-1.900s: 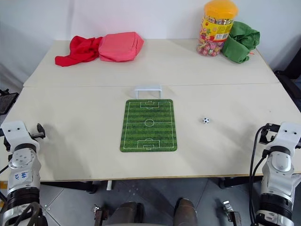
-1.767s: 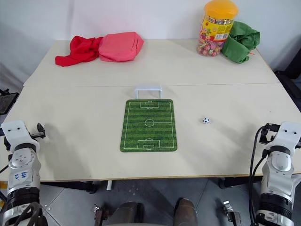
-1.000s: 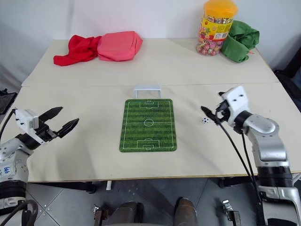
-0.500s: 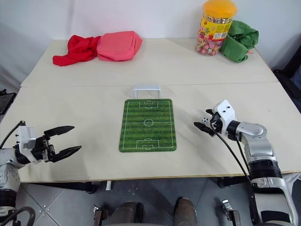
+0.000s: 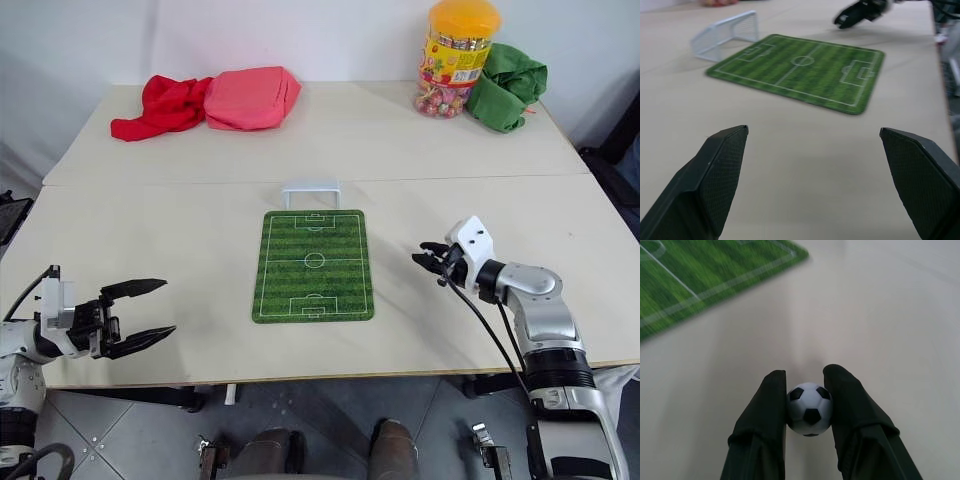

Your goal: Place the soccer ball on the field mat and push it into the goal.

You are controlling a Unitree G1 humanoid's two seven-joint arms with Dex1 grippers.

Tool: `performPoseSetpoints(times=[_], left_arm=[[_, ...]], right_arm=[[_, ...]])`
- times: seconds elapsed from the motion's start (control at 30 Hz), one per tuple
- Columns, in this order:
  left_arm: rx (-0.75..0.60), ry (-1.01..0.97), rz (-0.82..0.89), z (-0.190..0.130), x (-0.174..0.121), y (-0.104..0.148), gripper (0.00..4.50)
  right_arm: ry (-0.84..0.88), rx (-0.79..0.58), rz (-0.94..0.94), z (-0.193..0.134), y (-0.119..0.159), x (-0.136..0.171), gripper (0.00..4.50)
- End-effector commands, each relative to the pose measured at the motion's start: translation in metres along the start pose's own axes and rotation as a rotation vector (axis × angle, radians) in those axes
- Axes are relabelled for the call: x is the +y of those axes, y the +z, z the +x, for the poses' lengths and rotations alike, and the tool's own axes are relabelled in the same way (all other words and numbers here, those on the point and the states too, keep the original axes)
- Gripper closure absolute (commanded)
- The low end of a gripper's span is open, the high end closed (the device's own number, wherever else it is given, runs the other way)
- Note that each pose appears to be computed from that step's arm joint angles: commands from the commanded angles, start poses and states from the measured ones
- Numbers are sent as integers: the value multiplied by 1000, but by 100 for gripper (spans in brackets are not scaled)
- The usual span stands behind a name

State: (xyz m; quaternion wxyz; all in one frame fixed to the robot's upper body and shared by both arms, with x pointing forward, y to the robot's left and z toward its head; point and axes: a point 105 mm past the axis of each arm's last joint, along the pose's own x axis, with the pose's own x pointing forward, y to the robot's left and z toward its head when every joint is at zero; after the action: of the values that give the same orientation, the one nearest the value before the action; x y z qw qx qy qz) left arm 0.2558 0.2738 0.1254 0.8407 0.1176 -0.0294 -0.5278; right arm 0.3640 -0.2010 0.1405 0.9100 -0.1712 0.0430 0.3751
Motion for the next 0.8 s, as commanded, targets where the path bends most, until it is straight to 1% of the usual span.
performPoseSetpoints(times=[0.03, 0.13, 0.3, 0.43, 0.57, 0.8], left_arm=[[4, -90, 17, 1, -6, 3, 0], [7, -114, 14, 6, -7, -1, 0], [-13, -142, 23, 21, -4, -6, 0], [-31, -164, 23, 31, -4, -8, 0], [-44, -167, 34, 35, -5, -8, 0], [-47, -164, 32, 33, -10, -11, 0]], right_arm=[[95, -72, -58, 9, 45, 18, 365], [213, -40, -20, 21, 57, 42, 365], [475, 33, -120, 55, 75, 108, 365], [618, 12, -175, 69, 85, 144, 365], [713, 22, -203, 73, 80, 164, 365], [750, 49, -210, 76, 67, 168, 365]])
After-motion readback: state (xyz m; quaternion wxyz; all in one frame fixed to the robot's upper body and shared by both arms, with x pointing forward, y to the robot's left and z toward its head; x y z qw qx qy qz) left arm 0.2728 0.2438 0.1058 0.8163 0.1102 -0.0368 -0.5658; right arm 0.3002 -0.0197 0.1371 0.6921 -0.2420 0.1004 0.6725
